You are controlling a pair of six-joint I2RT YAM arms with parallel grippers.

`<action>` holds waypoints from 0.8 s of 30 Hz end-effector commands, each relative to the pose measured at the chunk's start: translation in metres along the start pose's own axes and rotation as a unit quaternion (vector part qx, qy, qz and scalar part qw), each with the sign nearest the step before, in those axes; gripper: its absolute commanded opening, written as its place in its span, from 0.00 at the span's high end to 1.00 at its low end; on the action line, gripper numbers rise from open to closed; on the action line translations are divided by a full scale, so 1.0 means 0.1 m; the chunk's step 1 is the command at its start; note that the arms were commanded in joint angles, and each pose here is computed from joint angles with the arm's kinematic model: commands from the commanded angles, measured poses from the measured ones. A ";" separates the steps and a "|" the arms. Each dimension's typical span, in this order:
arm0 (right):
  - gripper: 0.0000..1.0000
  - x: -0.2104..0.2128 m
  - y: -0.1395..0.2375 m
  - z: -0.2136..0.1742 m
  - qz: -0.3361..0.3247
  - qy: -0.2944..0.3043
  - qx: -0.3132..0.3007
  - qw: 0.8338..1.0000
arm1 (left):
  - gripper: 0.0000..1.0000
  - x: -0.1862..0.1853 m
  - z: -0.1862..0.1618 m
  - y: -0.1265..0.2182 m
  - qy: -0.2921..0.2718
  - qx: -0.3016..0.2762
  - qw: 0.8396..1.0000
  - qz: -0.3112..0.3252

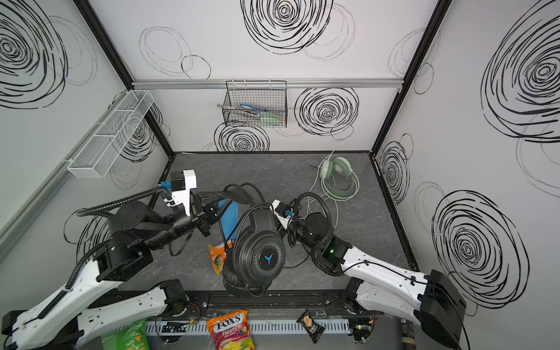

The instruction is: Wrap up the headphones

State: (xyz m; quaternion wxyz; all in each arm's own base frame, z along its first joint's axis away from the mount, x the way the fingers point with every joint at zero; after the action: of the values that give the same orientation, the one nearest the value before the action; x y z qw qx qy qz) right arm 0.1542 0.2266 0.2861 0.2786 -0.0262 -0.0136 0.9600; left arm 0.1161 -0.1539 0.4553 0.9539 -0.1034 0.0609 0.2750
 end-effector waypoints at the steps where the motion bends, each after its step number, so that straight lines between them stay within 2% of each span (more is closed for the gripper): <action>1: 0.84 0.00 -0.06 0.13 0.013 -0.028 -0.042 0.999 | 1.00 -0.04 0.47 0.08 0.029 -0.128 0.991 0.010; 8: 0.85 0.03 -0.17 -0.01 0.032 -0.056 -0.027 0.998 | 1.00 -0.01 0.57 -0.05 0.048 -0.175 0.983 0.023; 14: 0.93 0.09 -0.23 -0.15 0.053 -0.070 -0.007 0.996 | 1.00 0.06 0.60 -0.16 0.061 -0.203 0.976 0.057; 24: 0.91 0.17 -0.24 -0.33 0.065 -0.088 0.009 0.994 | 1.00 0.11 0.64 -0.31 0.083 -0.225 0.968 0.078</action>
State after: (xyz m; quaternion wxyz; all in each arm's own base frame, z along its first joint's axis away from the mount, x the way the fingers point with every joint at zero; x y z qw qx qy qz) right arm 0.1577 0.2548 0.2562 0.2244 0.0528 -0.0160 0.9729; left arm 0.1605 -0.1810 0.4693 0.9045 -0.1937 0.0933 0.3683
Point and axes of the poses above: each gripper's point midway between its finger pads, its own y axis back along the fingers, its own x axis along the line the jaws close on, z = x × y, the point moved 10 cm from there along y, back along the fingers, and after that the axes turned 6 degrees about -y, right-handed, at the moved point
